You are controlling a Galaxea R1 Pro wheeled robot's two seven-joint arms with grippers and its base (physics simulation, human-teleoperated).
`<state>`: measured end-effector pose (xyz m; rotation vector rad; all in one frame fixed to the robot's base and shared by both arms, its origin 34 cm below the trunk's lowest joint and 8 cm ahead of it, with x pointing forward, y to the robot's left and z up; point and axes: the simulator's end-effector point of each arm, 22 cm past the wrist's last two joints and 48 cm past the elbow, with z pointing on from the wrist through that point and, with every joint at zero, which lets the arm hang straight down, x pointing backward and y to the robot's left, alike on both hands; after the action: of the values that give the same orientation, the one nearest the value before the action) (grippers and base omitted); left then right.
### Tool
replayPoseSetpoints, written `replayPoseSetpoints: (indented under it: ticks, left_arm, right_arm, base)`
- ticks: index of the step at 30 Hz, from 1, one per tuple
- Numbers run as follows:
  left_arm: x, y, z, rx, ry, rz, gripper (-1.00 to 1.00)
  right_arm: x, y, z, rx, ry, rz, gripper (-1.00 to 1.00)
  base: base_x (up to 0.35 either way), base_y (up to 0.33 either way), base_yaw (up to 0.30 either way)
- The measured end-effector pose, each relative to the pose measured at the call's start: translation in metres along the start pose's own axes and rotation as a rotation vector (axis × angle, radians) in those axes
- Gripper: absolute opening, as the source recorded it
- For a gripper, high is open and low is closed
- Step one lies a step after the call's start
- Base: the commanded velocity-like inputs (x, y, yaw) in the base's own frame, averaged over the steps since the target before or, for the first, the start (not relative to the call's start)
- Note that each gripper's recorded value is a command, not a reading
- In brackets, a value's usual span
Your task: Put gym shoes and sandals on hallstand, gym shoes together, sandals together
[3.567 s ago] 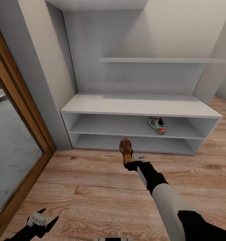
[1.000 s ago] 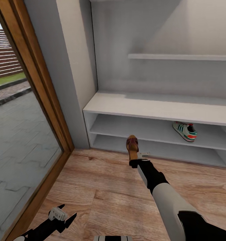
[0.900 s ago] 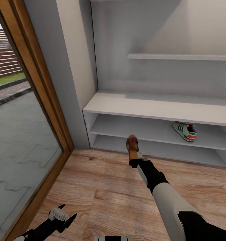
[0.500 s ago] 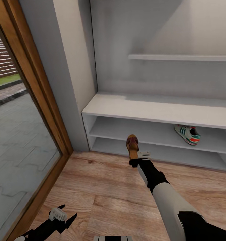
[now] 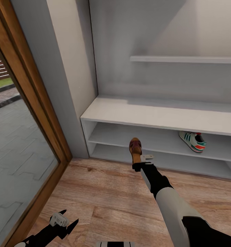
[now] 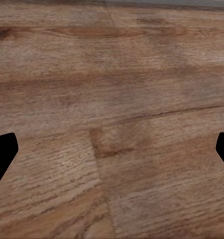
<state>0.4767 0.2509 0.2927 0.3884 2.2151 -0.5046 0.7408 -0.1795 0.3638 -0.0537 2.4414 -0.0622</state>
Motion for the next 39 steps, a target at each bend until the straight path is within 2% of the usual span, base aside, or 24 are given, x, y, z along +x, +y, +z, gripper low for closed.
replayPoseSetpoints:
  ticks: [9, 17, 39]
  left_arm:
    - [-0.0001, -0.0003, 0.0, 0.001, -0.001, -0.001, 1.0]
    - [-0.0003, -0.0003, -0.0001, 0.001, -0.001, 0.0, 1.0]
    - [0.0001, 0.0, 0.0, 0.0, 0.0, 0.0, 1.0]
  right_arm:
    - [0.0, -0.0002, 0.0001, 0.0, 0.0, 0.0, -1.0]
    - [0.0001, -0.0001, -0.0002, 0.0, 0.0, -0.001, -1.0]
    - [0.0, -0.0002, 0.0001, 0.0, 0.0, 0.0, -1.0]
  base:
    - [0.025, -0.004, 0.0]
    - [0.271, 0.0, 0.0]
    - [0.12, -0.073, 0.0]
